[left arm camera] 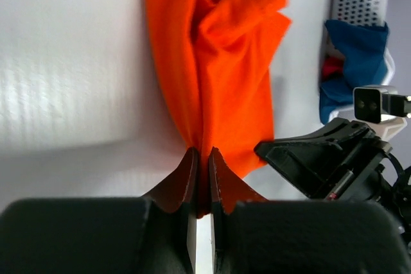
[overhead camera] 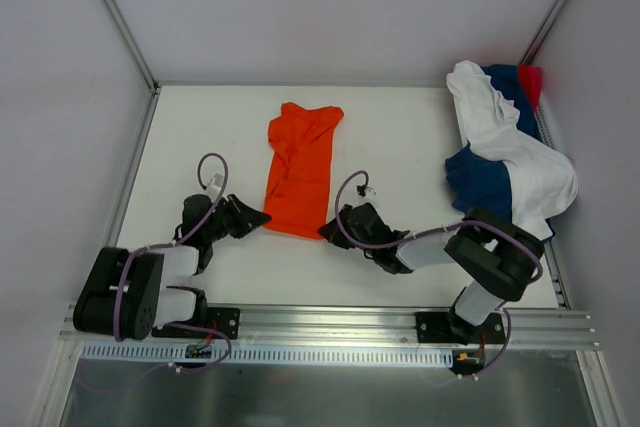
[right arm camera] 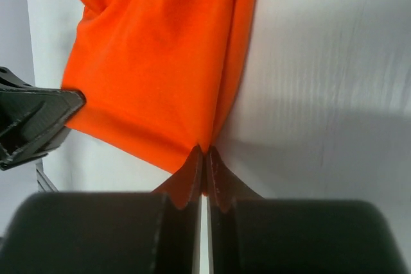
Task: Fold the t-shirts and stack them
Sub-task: Grab one side of the 2/3 rectangular tshirt with both arms, then fold the long partially folded tshirt into a neat square
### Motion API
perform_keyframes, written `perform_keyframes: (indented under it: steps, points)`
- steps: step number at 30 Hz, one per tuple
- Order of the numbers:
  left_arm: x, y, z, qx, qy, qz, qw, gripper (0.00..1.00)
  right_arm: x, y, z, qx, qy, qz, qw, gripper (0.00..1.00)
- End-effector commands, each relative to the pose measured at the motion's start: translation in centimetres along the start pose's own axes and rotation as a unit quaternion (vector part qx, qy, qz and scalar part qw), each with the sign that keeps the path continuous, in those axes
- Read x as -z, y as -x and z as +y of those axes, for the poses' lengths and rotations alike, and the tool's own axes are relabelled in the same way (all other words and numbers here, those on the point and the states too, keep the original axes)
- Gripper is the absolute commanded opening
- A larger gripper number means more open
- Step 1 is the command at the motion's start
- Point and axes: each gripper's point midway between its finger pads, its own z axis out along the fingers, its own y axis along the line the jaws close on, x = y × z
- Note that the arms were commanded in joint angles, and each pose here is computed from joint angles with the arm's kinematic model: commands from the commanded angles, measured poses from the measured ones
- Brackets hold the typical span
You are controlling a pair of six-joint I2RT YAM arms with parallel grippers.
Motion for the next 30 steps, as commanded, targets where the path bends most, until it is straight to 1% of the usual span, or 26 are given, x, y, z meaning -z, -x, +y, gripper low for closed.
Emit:
perform_keyframes:
  steps: [1,2,3,4,5,6,7,9,11,14,15,19,21,22,23,25,26,28,30]
  points:
    - [1.5,-0.6,-0.7,-0.018,0.003,-0.003,1.0,0.0,2.5,0.6,-0.2,0.026,-0.034,-0.029,0.999,0.0]
    - [2.1,0.0,-2.2,-0.038,-0.014,-0.019,0.999,0.0,3.0,0.5,-0.3,0.035,-0.046,-0.029,0.998,0.01]
    - [2.6,-0.5,-1.4,-0.028,0.014,-0.014,0.999,0.0,3.6,0.0,0.3,0.046,-0.044,-0.027,0.998,0.0]
    - [2.9,-0.3,-1.7,-0.036,0.016,-0.021,0.999,0.0,4.0,0.5,0.6,0.052,-0.051,-0.042,0.996,0.0]
    - [3.7,0.5,-3.1,-0.053,0.0,-0.042,0.998,0.0,4.7,1.4,2.3,0.055,-0.037,-0.055,0.996,0.0]
    - [4.0,1.0,-3.8,-0.059,-0.001,-0.05,0.997,0.0,5.3,1.0,2.2,0.069,-0.05,-0.049,0.995,0.0]
    - [4.4,0.9,-3.5,-0.058,0.014,-0.048,0.997,0.0,5.6,1.5,2.5,0.075,-0.055,-0.059,0.994,0.0]
    - [5.2,1.8,-5.5,-0.074,-0.006,-0.066,0.995,0.0,6.2,2.4,3.9,0.086,-0.052,-0.066,0.993,0.0]
    - [5.6,2.1,-6.5,-0.077,-0.016,-0.069,0.995,0.0,6.5,3.1,5.2,0.093,-0.048,-0.076,0.992,0.01]
    - [5.7,2.4,-7.2,-0.078,-0.022,-0.067,0.994,0.0,6.3,3.8,5.5,0.114,-0.063,-0.084,0.988,0.01]
    - [5.6,2.6,-7.3,-0.079,-0.021,-0.066,0.994,0.0,6.2,4.3,6.4,0.122,-0.06,-0.09,0.987,0.01]
    - [5.2,3.7,-7.8,-0.091,-0.011,-0.071,0.993,0.0,5.4,5.8,7.2,0.144,-0.076,-0.108,0.981,0.0]
    - [4.8,5.0,-8.4,-0.102,-0.003,-0.079,0.992,0.0,4.8,6.7,7.2,0.147,-0.086,-0.113,0.979,0.0]
    - [4.2,5.2,-8.0,-0.099,0.009,-0.073,0.992,0.0,4.3,7.2,7.8,0.152,-0.085,-0.115,0.978,0.01]
    - [4.1,6.3,-9.1,-0.107,0.004,-0.081,0.991,0.0,4.0,7.6,7.8,0.154,-0.089,-0.114,0.977,0.01]
    - [3.1,7.1,-9.1,-0.114,0.013,-0.074,0.991,0.0,3.2,8.9,8.3,0.158,-0.093,-0.119,0.976,0.0]
    - [2.9,8.1,-10.2,-0.121,0.005,-0.081,0.989,0.0,3.0,9.7,8.2,0.158,-0.099,-0.124,0.975,0.0]
    - [2.0,9.2,-11.0,-0.126,0.002,-0.08,0.989,0.0,2.2,10.7,8.6,0.163,-0.102,-0.123,0.974,0.0]
    - [0.9,9.7,-10.9,-0.126,0.004,-0.074,0.989,0.0,1.7,11.7,8.5,0.16,-0.105,-0.124,0.974,0.0]
